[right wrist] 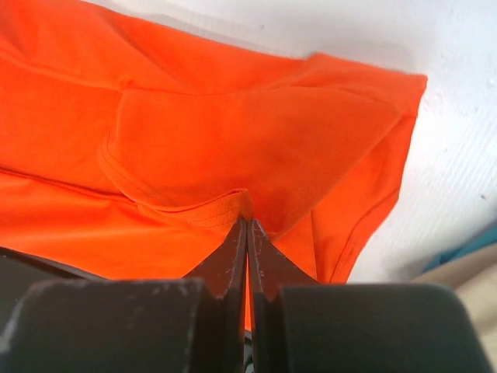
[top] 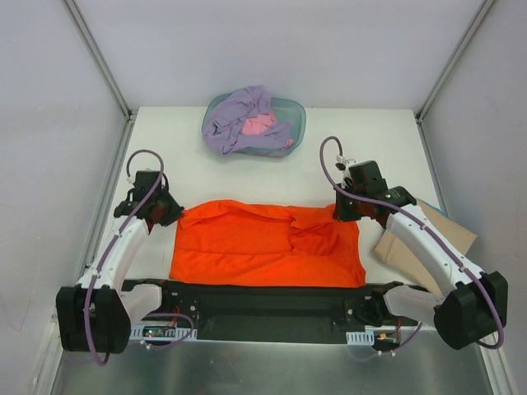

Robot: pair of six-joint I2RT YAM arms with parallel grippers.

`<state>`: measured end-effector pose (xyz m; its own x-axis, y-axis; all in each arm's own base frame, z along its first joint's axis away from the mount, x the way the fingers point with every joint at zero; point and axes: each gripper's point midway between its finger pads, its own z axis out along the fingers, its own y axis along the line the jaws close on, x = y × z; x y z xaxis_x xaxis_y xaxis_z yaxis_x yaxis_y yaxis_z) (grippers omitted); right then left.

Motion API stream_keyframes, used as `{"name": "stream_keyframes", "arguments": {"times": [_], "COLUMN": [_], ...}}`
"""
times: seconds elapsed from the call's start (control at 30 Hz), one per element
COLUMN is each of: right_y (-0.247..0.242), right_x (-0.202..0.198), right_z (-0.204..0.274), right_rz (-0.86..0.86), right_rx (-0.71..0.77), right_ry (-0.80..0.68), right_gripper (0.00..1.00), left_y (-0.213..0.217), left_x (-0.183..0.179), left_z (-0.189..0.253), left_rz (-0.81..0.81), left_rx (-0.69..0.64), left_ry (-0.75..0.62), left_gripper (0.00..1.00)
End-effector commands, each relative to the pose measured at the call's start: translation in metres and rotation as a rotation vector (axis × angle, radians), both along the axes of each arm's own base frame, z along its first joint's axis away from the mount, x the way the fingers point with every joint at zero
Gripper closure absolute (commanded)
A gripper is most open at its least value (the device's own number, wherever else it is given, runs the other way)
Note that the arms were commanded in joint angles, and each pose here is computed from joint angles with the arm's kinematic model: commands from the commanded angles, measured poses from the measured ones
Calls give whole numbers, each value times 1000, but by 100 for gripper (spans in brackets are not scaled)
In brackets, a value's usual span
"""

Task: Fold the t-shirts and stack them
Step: Fold the other side of the tshirt into a rectangle

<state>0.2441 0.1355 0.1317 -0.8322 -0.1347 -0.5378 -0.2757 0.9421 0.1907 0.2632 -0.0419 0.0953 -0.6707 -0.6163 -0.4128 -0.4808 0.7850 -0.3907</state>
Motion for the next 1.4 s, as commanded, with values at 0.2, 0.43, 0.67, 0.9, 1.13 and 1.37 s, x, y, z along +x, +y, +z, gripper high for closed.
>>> {"name": "stream_keyframes", "arguments": {"times": [0.2,0.43,0.67,0.9,1.13,1.37], "right_y": [-23,-22,-22,-28,-26,-36], "right_x": [-42,-54,-65,-93,-123,-144], "right_z": [10,10,0,-14,-41,-52], "right_rz": [-40,-19,-12,-14,-47,-104], "right_rx": [-17,14,14,16,32,-28], "right_ry": [2,8,56,156,329,458], "right_gripper": [99,99,99,99,98,54], "left_y": [7,7,8,5,6,20], "left_x": [-19,-8,-18,-39,-53,-66], "left_z": [9,23,11,-13,-31,-28], "left_rz": [85,96,125,148,175,298], "left_rx": [0,-5,-18,-48,-49,-15], "left_ry": [-95,-118,-93,-44,32,70], "left_gripper": [100,100,100,100,100,40]}}
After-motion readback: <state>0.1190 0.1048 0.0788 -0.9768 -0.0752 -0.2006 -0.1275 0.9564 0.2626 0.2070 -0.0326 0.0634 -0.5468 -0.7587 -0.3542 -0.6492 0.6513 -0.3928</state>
